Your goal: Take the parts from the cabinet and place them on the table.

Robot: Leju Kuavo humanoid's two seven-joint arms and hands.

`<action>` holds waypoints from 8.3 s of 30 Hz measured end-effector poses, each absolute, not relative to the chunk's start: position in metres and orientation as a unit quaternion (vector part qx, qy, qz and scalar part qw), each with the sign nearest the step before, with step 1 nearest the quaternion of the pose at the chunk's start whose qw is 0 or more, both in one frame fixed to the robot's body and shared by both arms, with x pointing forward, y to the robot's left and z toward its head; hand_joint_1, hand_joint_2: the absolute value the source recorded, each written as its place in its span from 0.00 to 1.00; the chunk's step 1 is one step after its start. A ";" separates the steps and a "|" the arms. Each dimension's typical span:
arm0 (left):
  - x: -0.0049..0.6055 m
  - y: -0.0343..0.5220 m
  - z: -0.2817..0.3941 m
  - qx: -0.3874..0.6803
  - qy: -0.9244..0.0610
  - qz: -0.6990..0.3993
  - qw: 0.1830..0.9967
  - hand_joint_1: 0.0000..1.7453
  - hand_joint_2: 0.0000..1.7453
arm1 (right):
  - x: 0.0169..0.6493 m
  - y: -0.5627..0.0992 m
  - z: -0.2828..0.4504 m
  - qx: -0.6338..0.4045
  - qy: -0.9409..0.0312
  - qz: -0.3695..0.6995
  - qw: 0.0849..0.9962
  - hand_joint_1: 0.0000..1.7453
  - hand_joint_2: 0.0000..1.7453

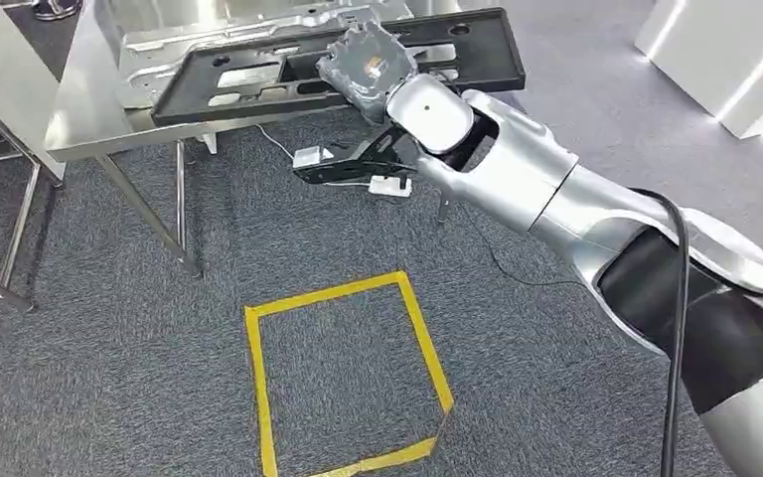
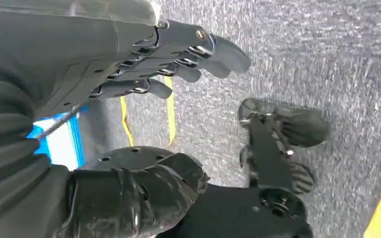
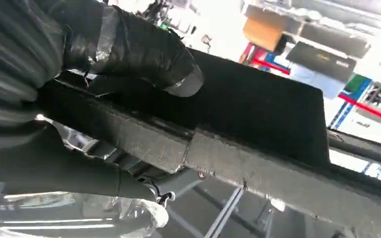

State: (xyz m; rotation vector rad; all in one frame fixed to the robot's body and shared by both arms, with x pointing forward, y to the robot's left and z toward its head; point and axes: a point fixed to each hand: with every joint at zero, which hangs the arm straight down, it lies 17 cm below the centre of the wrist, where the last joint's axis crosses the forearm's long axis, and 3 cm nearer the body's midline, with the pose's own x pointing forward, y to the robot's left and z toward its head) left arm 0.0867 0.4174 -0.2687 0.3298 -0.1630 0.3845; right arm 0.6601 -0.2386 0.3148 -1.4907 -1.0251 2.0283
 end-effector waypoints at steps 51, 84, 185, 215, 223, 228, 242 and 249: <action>0.083 0.427 -0.267 0.164 -0.074 0.201 0.963 0.00 1.00 | 0.673 -0.275 0.387 -0.595 -0.345 0.692 0.219 1.00 1.00; 0.083 0.427 -0.267 0.168 -0.069 0.195 0.964 0.00 1.00 | 0.669 -0.288 0.375 -0.576 -0.354 0.695 0.245 1.00 1.00; 0.076 0.414 -0.271 0.157 -0.053 0.198 0.966 0.00 1.00 | 0.664 -0.185 0.295 -0.513 -0.398 0.726 0.227 1.00 1.00; 0.079 0.409 -0.271 0.151 -0.060 0.207 0.965 0.00 1.00 | 0.641 -0.197 0.203 -0.455 -0.430 0.730 0.274 1.00 1.00; 0.077 0.406 -0.272 0.143 -0.055 0.227 0.962 0.00 1.00 | 0.635 -0.204 0.184 -0.445 -0.428 0.732 0.287 1.00 1.00; 0.080 0.407 -0.272 0.146 -0.062 0.217 0.963 0.00 1.00 | 0.626 -0.213 0.158 -0.433 -0.423 0.737 0.300 1.00 1.00; 0.080 0.407 -0.271 0.148 -0.059 0.210 0.965 0.00 1.00 | 0.617 -0.212 0.141 -0.420 -0.443 0.725 0.319 1.00 1.00; 0.086 0.408 -0.271 0.148 -0.078 0.226 0.960 0.00 1.00 | 0.606 -0.207 0.122 -0.405 -0.449 0.728 0.322 0.00 0.00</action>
